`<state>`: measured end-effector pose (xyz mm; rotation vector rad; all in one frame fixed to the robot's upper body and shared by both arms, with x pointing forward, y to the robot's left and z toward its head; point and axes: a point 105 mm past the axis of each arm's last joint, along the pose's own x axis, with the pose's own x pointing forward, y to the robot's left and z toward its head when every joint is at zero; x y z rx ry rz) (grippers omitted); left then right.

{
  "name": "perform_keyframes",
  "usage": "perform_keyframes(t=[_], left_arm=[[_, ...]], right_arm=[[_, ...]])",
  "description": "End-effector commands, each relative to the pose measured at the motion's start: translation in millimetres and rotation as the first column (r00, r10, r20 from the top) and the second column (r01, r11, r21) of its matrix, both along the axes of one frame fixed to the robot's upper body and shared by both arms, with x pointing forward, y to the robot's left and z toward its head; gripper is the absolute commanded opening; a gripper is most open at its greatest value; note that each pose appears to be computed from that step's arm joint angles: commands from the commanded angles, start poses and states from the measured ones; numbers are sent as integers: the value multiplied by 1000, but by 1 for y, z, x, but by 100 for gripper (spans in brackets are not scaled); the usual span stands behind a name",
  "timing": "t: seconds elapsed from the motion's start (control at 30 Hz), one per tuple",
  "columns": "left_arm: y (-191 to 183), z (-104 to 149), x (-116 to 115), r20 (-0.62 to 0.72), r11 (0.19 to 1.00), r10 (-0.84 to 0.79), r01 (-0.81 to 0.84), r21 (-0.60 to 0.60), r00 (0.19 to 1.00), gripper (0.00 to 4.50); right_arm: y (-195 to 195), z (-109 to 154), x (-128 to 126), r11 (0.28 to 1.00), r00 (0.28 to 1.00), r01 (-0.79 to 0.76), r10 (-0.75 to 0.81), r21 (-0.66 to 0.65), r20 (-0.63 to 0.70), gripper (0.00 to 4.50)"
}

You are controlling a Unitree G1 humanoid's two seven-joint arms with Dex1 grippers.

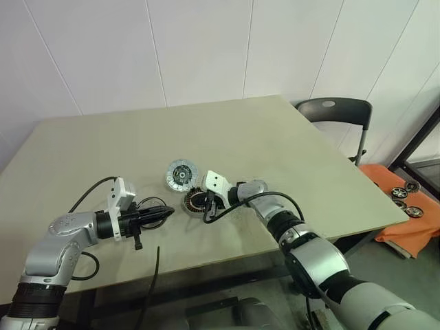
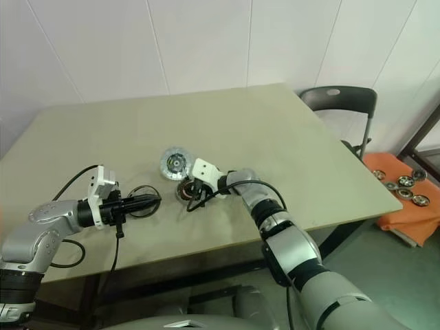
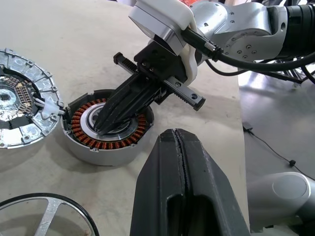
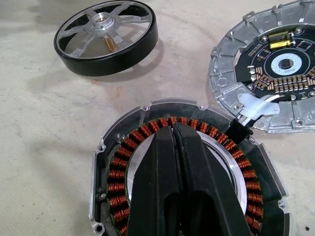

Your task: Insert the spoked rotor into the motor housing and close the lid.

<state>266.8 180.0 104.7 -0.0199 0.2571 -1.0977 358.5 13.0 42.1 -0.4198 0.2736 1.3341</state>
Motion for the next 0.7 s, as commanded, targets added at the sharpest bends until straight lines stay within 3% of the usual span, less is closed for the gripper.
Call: perform_keyframes(t=[0.03,0.53,0.7], left_arm=[[-3,13,2,53,1000,-11,11,1,999,0],[3,15,7,59,1000,-7,7,3,998,0],[3,13,5,55,1000,-8,8,3,998,0]], right_arm=[[-14,-19,-6,999,990,28,-31,-26,-139,5],[-2,25,6,963,939,134,-47,235,-340,5],[-5,27,14,949,932,200,-107,244,-347,5]])
